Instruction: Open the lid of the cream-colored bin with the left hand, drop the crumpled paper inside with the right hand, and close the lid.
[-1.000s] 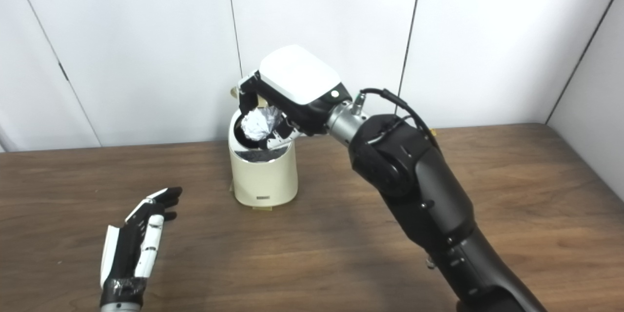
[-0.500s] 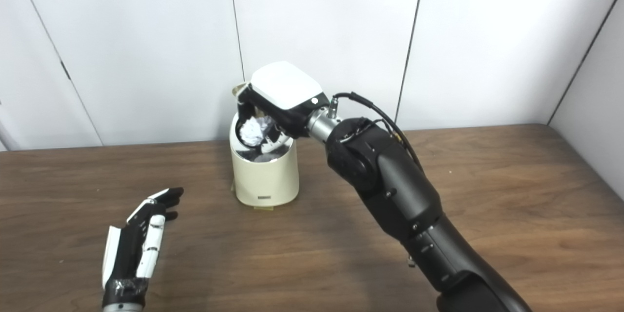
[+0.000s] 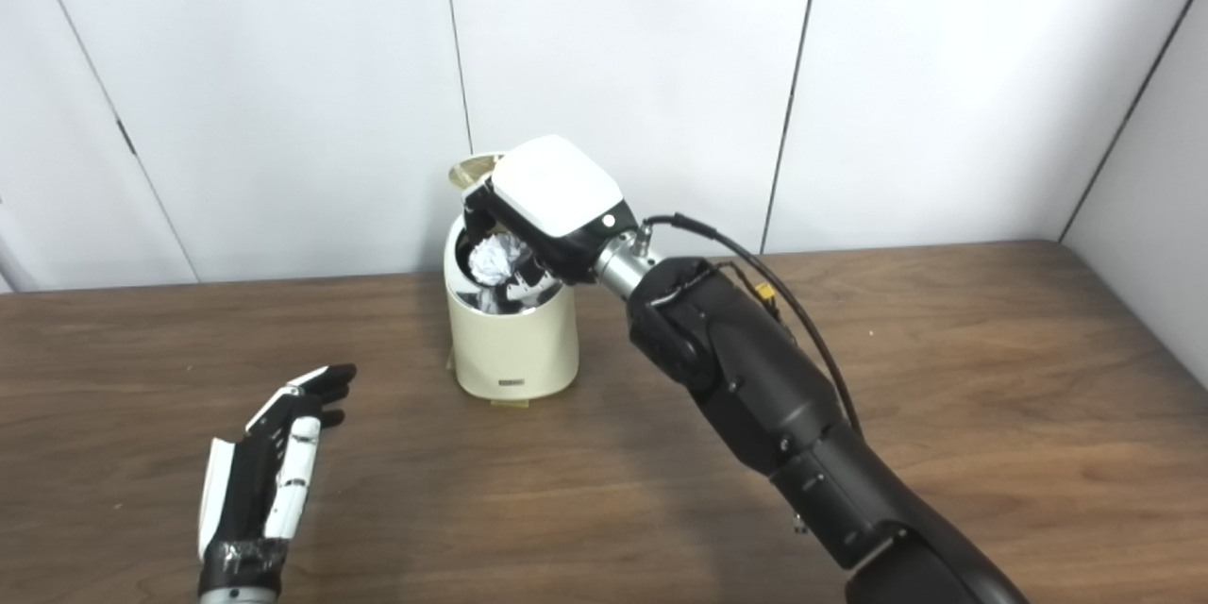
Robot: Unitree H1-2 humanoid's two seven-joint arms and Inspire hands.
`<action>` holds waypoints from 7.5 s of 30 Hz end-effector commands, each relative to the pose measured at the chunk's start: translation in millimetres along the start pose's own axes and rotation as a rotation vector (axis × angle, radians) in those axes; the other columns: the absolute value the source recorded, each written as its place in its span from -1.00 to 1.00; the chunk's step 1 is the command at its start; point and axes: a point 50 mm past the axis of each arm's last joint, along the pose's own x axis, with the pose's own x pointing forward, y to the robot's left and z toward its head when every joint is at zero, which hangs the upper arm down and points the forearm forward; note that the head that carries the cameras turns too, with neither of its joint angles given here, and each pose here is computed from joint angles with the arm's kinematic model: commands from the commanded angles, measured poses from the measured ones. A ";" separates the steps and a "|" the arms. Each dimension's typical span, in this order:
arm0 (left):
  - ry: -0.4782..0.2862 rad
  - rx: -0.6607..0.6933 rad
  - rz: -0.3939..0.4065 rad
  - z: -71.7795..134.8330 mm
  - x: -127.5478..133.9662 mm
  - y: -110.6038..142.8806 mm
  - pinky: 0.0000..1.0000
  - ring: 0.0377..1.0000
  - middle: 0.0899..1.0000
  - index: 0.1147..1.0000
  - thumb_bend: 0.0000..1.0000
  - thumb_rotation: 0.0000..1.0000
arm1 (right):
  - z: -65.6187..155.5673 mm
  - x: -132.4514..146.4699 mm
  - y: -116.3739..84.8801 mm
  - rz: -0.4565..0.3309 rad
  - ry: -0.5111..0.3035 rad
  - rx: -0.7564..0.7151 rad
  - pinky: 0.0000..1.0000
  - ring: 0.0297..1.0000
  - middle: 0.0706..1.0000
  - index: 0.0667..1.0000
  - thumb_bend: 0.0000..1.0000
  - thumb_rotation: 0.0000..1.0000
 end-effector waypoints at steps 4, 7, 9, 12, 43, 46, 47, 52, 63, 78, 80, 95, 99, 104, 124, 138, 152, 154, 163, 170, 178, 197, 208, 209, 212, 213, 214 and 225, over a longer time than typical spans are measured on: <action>-0.065 -0.003 0.011 11.3 7.8 0.4 0.48 0.58 0.55 0.50 -0.31 0.86 | -11.2 13.6 -18.6 -0.061 0.000 -0.094 -0.23 -0.11 0.07 -0.20 0.02 -1.00; -0.069 -0.004 0.010 10.2 7.9 0.5 0.49 0.58 0.55 0.50 -0.31 0.86 | -10.8 13.2 -15.7 -0.066 0.010 -0.116 -0.25 -0.12 0.07 -0.19 0.02 -1.00; -0.073 -0.005 0.009 9.8 8.0 0.4 0.48 0.57 0.55 0.50 -0.31 0.86 | -10.2 13.0 -14.3 -0.075 0.011 -0.130 -0.29 -0.12 0.06 -0.18 0.00 -1.00; -0.071 0.000 0.009 10.4 7.9 0.2 0.46 0.57 0.54 0.49 -0.30 0.86 | -9.2 13.0 -12.5 -0.088 0.014 -0.156 -0.31 -0.13 0.06 -0.15 -0.01 -1.00; -0.062 0.002 0.004 8.6 8.2 0.4 0.47 0.58 0.56 0.50 -0.30 0.91 | -4.6 7.8 -12.5 -0.128 -0.006 -0.242 -0.28 -0.05 0.14 -0.10 -0.02 -1.00; -0.059 0.002 0.005 8.3 8.2 0.4 0.47 0.58 0.56 0.51 -0.28 0.91 | -4.3 7.7 -12.1 -0.120 -0.001 -0.239 -0.26 -0.08 0.12 -0.11 0.02 -0.84; -0.058 0.003 0.005 8.4 8.2 0.4 0.47 0.59 0.57 0.51 -0.28 0.90 | -4.3 7.7 -12.0 -0.117 0.000 -0.238 -0.26 -0.09 0.11 -0.11 0.03 -0.79; -0.059 0.001 0.004 8.4 8.4 0.1 0.48 0.59 0.57 0.51 -0.28 0.89 | -4.1 7.2 -11.4 -0.078 0.024 -0.240 -0.22 -0.04 0.15 -0.10 0.05 -0.72; -0.064 -0.008 0.006 8.9 7.8 0.0 0.46 0.58 0.55 0.50 -0.30 0.87 | -2.1 6.1 -12.3 -0.039 0.058 -0.262 -0.22 0.05 0.23 0.10 0.90 -0.75; -0.063 0.002 0.002 8.3 8.6 0.2 0.46 0.58 0.56 0.51 -0.26 0.90 | 1.2 3.3 -11.5 -0.046 0.071 -0.282 0.14 0.56 0.64 0.55 1.00 -0.63; -0.064 0.005 0.003 8.3 8.7 0.3 0.46 0.58 0.56 0.51 -0.26 0.89 | 1.4 3.0 -11.8 -0.047 0.069 -0.281 0.15 0.57 0.64 0.56 1.00 -0.62; -0.067 -0.003 0.002 7.9 8.3 0.3 0.48 0.58 0.56 0.51 -0.29 0.89 | -1.5 -0.5 -5.2 -0.244 -0.054 -0.221 -0.22 -0.03 0.11 0.01 0.43 -0.86; -0.067 -0.010 0.002 7.1 8.3 0.5 0.47 0.58 0.56 0.50 -0.29 0.87 | -2.2 -0.9 -3.6 -0.313 -0.093 -0.187 -0.30 -0.08 0.09 -0.14 0.01 -0.99; -0.072 0.002 0.002 7.1 8.5 0.4 0.46 0.58 0.56 0.50 -0.28 0.88 | -3.3 -2.2 -5.8 -0.336 -0.086 -0.179 -0.29 -0.07 0.07 -0.18 -0.01 -1.00; -0.060 -0.015 0.000 6.8 8.7 -0.3 0.47 0.59 0.56 0.51 -0.27 0.85 | 9.0 -77.3 -36.4 -0.510 0.120 0.143 -0.30 -0.07 0.14 -0.09 -0.03 -0.70; -0.047 -0.011 -0.001 5.2 8.1 3.0 0.50 0.60 0.56 0.51 -0.26 0.59 | 1.4 -162.9 -6.3 -0.499 0.312 0.383 -0.33 -0.10 0.19 -0.09 -0.04 -0.71; -0.061 0.008 0.000 3.0 7.9 7.1 0.49 0.58 0.55 0.50 -0.29 0.68 | -4.3 -226.7 31.1 -0.483 0.464 0.588 0.02 0.22 0.25 -0.08 -0.04 -0.69; -0.058 0.008 -0.001 2.4 7.9 7.5 0.49 0.58 0.55 0.50 -0.28 0.69 | -2.0 -230.1 33.8 -0.479 0.474 0.597 0.03 0.22 0.25 -0.08 -0.04 -0.69; -0.055 0.014 -0.001 0.7 6.9 10.5 0.48 0.58 0.55 0.50 -0.27 0.71 | 2.2 -250.1 53.8 -0.488 0.498 0.649 0.04 0.22 0.25 -0.08 -0.04 -0.69; -0.105 0.050 0.005 10.6 20.2 18.7 0.42 0.53 0.51 0.48 -0.42 0.75 | 3.7 -260.5 69.3 -0.481 0.525 0.674 0.09 0.27 0.28 0.29 -0.45 0.05; -0.293 0.133 0.034 69.9 82.4 43.7 0.39 0.54 0.50 0.43 -0.20 0.64 | 9.3 -262.3 82.2 -0.471 0.546 0.684 0.09 0.29 0.32 0.30 -0.47 -0.01; -0.440 0.395 -0.228 190.1 183.6 25.8 0.36 0.56 0.56 0.48 0.53 0.58 | 10.9 -261.8 93.6 -0.435 0.585 0.701 0.09 0.30 0.34 0.30 -0.51 -0.22; -0.372 0.620 -0.315 189.5 211.8 0.8 0.35 0.63 0.64 0.55 0.80 0.51 | 11.2 -260.6 99.5 -0.419 0.598 0.710 0.08 0.29 0.33 0.31 -0.48 -0.08; -0.368 0.637 -0.315 189.4 212.7 -1.0 0.38 0.65 0.66 0.56 0.80 0.51 | 11.3 -260.5 99.8 -0.417 0.599 0.711 0.07 0.29 0.33 0.31 -0.48 -0.08; -0.355 0.722 -0.316 189.7 214.6 -7.1 0.49 0.73 0.72 0.60 0.81 0.53 | 11.9 -260.1 100.9 -0.418 0.599 0.721 0.08 0.29 0.33 0.31 -0.49 -0.12; -0.354 0.749 -0.316 189.7 215.0 -8.6 0.56 0.76 0.74 0.60 0.83 0.53 | 11.9 -260.1 101.3 -0.417 0.599 0.722 0.09 0.30 0.33 0.31 -0.49 -0.14; -0.354 0.772 -0.315 189.4 215.1 -10.1 0.64 0.78 0.76 0.59 0.83 0.54 | 11.9 -260.1 101.6 -0.414 0.600 0.721 0.09 0.30 0.33 0.31 -0.49 -0.15; -0.423 0.949 -0.330 175.3 217.7 -22.8 0.90 0.85 0.67 0.56 0.79 0.46 | 13.0 -259.4 102.0 -0.414 0.602 0.725 0.08 0.29 0.32 0.30 -0.48 -0.20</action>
